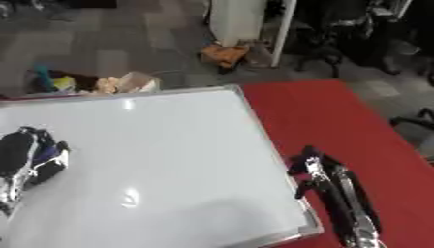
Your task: Wipe the whiteboard clean with a brush.
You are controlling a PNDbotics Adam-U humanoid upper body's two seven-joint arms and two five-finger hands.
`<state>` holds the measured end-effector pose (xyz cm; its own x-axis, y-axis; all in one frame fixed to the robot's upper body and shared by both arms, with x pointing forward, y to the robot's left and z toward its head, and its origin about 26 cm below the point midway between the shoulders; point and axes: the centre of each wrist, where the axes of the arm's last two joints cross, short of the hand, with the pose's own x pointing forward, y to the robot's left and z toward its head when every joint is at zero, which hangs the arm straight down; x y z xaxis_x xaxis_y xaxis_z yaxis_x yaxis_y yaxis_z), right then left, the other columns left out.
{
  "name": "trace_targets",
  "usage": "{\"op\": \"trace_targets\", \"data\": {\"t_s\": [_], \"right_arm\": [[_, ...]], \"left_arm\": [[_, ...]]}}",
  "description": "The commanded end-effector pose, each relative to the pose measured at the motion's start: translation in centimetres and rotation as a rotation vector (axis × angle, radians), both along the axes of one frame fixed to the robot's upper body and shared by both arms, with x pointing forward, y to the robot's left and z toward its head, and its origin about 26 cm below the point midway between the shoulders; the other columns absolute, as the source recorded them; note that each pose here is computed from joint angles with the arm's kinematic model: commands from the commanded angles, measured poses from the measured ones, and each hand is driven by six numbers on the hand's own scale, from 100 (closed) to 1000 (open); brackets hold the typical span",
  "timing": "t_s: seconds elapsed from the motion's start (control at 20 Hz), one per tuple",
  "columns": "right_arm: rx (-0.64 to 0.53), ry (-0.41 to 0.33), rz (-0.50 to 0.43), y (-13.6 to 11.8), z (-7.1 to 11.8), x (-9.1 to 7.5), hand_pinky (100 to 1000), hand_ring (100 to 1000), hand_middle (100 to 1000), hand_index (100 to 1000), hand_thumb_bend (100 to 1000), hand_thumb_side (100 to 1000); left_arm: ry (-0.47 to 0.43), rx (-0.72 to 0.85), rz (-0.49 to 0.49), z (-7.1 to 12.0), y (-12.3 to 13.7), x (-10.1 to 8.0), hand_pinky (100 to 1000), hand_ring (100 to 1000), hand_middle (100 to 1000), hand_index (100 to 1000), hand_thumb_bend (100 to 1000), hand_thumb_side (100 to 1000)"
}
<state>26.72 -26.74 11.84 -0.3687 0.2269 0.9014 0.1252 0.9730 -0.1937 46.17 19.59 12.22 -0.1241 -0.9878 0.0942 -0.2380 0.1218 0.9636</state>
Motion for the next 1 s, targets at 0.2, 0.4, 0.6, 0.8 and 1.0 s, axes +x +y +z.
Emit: {"op": "trace_targets", "data": {"t_s": [0.2,0.4,0.6,0.8,1.0], "right_arm": [[-0.008,-0.029,0.002,-0.1,0.9,-0.1,310,581,492,600,100,840],[-0.011,-0.029,-0.001,-0.2,0.9,-0.1,310,581,492,600,100,839],[-0.016,-0.029,-0.006,-0.4,0.9,-0.1,310,581,492,600,100,839],[-0.019,-0.028,-0.008,-0.4,0.9,-0.1,310,581,492,600,100,839],[-0.021,-0.029,-0.009,-0.5,1.0,-0.1,310,581,492,600,100,839]], "left_arm": [[-0.001,0.043,-0.179,0.7,-2.8,-1.0,245,533,414,587,350,404],[-0.011,0.060,-0.277,2.1,-3.1,-2.1,256,533,419,596,353,418],[0.011,0.122,-0.385,3.0,-2.8,-3.5,284,542,430,610,363,439],[0.056,0.161,-0.466,3.8,-2.6,-4.7,302,560,444,622,373,458],[0.084,0.143,-0.522,4.9,-3.0,-5.7,306,577,454,628,391,475]]}}
